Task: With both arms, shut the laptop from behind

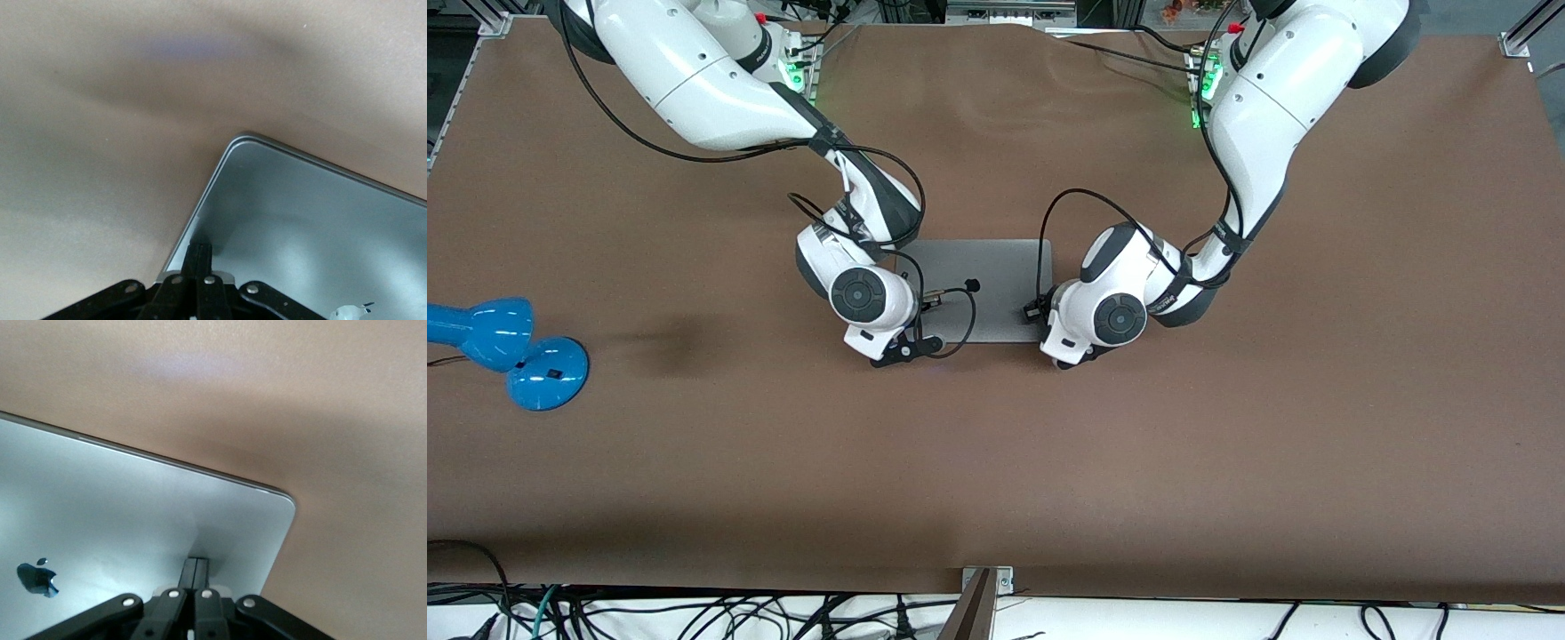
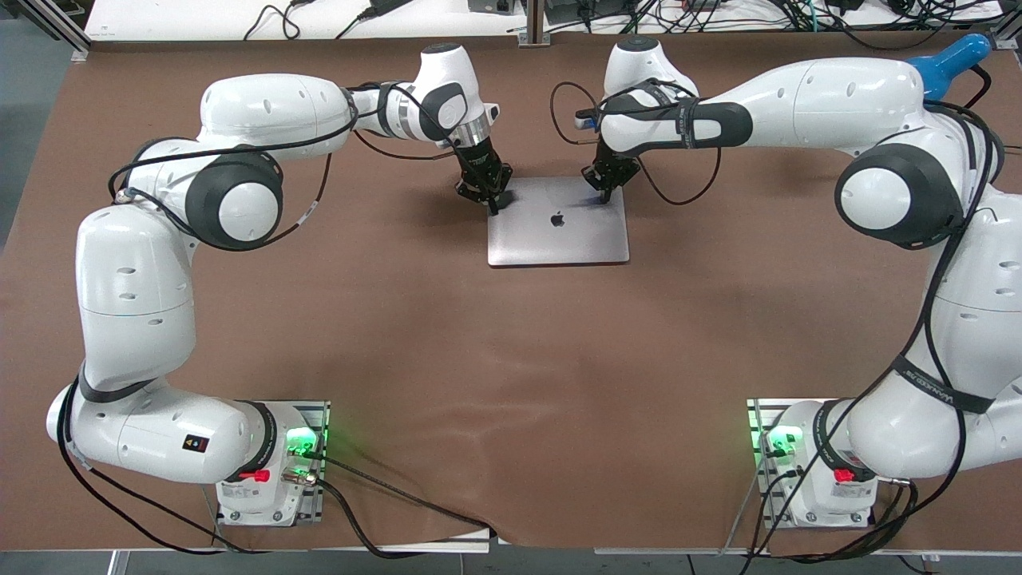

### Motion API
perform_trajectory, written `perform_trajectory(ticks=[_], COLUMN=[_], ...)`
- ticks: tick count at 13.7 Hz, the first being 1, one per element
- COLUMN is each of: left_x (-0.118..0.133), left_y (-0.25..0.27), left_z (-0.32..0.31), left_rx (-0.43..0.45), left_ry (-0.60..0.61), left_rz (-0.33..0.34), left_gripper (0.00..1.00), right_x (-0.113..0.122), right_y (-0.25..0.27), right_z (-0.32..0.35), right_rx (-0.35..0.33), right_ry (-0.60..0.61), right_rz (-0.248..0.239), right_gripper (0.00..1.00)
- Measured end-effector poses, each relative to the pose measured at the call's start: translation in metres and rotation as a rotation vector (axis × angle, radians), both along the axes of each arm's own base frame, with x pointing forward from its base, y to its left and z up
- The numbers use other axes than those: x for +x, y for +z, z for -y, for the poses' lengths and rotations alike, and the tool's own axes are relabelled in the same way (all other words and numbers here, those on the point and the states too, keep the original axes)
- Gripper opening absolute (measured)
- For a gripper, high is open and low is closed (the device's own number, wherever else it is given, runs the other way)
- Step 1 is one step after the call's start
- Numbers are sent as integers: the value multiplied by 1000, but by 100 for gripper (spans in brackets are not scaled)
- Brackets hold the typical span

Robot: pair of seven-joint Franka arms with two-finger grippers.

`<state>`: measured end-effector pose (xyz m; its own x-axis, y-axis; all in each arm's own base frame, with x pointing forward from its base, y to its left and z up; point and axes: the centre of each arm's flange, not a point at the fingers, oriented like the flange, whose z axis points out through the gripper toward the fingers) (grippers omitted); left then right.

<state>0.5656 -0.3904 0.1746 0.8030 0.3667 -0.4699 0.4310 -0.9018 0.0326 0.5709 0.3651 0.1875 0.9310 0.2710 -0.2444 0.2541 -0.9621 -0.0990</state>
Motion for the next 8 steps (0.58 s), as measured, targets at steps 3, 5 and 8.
perform_trajectory(ticks=[3,5,8], left_x=[14,30,49], left_y=[10,27,70], left_z=[-6,-20,-40], left_rx=[-10,-17,-20], left_ry=[21,47,70], left_rz=[29,50,92], left_gripper=[22,41,69], right_x=[11,23,41], right_y=[12,26,52], right_z=[-1,0,16], right_rx=[15,28,31], right_ry=[-13,-27,-59], right_rz=[28,57,92], right_gripper=[8,27,57])
